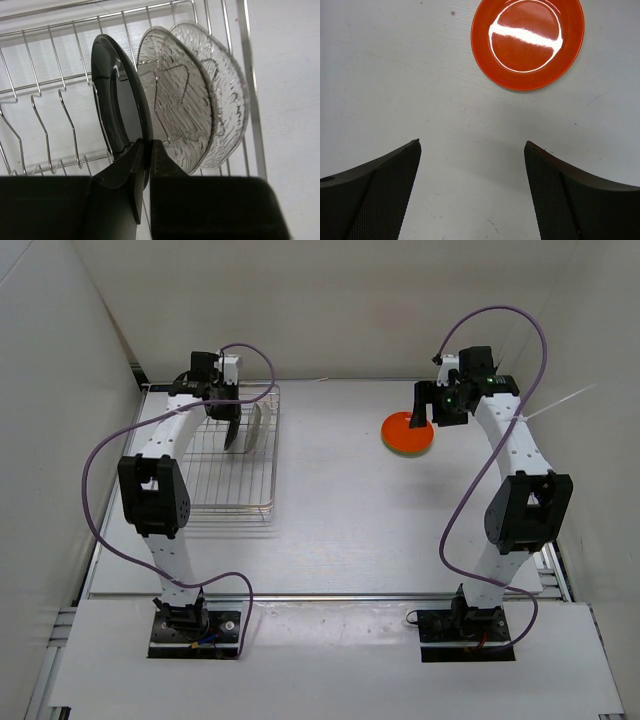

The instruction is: Unload the plates from the dish rack

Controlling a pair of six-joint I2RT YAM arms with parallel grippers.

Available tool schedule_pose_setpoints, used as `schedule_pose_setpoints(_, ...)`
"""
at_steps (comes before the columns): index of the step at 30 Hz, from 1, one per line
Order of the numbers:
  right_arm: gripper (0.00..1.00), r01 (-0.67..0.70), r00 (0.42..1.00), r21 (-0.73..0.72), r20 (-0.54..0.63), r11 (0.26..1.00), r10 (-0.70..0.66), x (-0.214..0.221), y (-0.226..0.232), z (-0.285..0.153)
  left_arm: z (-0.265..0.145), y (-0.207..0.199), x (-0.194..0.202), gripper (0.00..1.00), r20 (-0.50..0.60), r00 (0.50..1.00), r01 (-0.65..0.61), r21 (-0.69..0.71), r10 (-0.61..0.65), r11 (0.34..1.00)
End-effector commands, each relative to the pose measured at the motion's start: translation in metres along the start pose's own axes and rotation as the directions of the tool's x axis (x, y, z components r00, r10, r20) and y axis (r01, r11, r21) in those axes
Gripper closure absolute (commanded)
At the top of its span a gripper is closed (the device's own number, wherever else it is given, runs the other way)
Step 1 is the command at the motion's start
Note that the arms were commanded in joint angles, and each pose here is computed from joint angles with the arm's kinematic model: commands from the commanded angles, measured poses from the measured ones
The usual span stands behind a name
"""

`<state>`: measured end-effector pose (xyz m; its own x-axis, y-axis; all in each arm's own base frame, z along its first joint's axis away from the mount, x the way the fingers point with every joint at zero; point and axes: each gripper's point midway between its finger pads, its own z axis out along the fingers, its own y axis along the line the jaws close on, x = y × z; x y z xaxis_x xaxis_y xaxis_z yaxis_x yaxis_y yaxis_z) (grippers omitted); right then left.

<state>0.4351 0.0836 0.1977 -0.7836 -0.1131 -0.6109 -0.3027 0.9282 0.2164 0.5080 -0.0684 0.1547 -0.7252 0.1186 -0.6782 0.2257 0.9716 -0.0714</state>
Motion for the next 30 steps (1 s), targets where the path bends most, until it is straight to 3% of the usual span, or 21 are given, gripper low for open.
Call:
schedule_pose_setpoints(1, 0.13, 0.034, 0.998, 0.003, 0.054, 0.999, -0.034, -0.009, 0.005, -0.018, -0.033, 0.001, -0.04, 0.89, 0.11, 0.994, -0.006, -0.021, 0.008, 1.0)
schedule_pose_setpoints(5, 0.13, 0.025, 0.998, 0.002, 0.054, 1.0, -0.025, -0.009, 0.006, -0.018, -0.059, -0.004, -0.056, 0.89, 0.154, 0.988, 0.008, -0.012, -0.006, 1.0)
schedule_pose_setpoints(12, 0.13, 0.034, 0.996, 0.005, 0.083, 0.999, -0.034, -0.018, 0.009, -0.03, -0.145, -0.037, -0.101, 0.89, 0.286, 0.958, -0.034, 0.027, 0.025, 0.999)
schedule_pose_setpoints(18, 0.12, 0.024, 0.992, -0.023, 0.122, 0.999, -0.021, -0.033, 0.013, -0.047, -0.216, -0.106, -0.109, 0.89, 0.391, 0.897, -0.257, 0.077, 0.208, 0.963)
schedule_pose_setpoints(22, 0.11, -0.009, 0.986, -0.228, 0.158, 0.974, 0.046, -0.048, 0.037, -0.078, -0.226, -0.163, -0.089, 0.89, 0.388, 0.808, -0.472, -0.027, 0.444, 0.881)
schedule_pose_setpoints(23, 0.11, 0.009, 0.982, -0.281, 0.186, 0.96, 0.045, -0.057, 0.046, -0.091, -0.217, -0.16, -0.077, 0.89, 0.324, 0.775, -0.531, -0.133, 0.543, 0.837)
schedule_pose_setpoints(24, 0.11, 0.016, 0.98, -0.334, 0.191, 0.943, 0.051, -0.058, 0.054, -0.099, -0.22, -0.196, -0.063, 0.89, 0.325, 0.711, -0.617, -0.136, 0.623, 0.775)
schedule_pose_setpoints(25, 0.07, 0.028, 0.979, -0.404, 0.197, 0.914, 0.057, -0.057, 0.065, -0.109, -0.218, -0.208, -0.054, 0.89, 0.301, 0.669, -0.663, -0.171, 0.679, 0.729)
schedule_pose_setpoints(26, 0.06, 0.062, 0.976, -0.424, 0.216, 0.904, 0.034, -0.058, 0.07, -0.116, -0.216, -0.205, -0.044, 0.89, 0.213, 0.607, -0.717, -0.268, 0.766, 0.643)
schedule_pose_setpoints(27, 0.04, 0.073, 0.974, -0.439, 0.225, 0.895, 0.031, -0.058, 0.075, -0.121, -0.216, -0.239, -0.026, 0.89, 0.204, 0.52, -0.786, -0.267, 0.83, 0.558)
schedule_pose_setpoints(28, 0.04, 0.084, 0.972, -0.447, 0.235, 0.891, 0.027, -0.059, 0.078, -0.126, -0.217, -0.249, -0.018, 0.89, 0.178, 0.464, -0.815, -0.299, 0.868, 0.497)
schedule_pose_setpoints(29, 0.03, 0.101, 0.969, -0.463, 0.245, 0.881, 0.017, -0.057, 0.083, -0.131, -0.21, -0.247, 0.0, 0.89, 0.081, 0.345, -0.869, -0.348, 0.935, 0.351)
schedule_pose_setpoints(30, 0.03, 0.111, 0.97, -0.48, 0.243, 0.87, 0.01, -0.056, 0.09, -0.131, -0.218, -0.279, 0.007, 0.89, 0.139, 0.263, -0.874, -0.384, 0.955, 0.297)
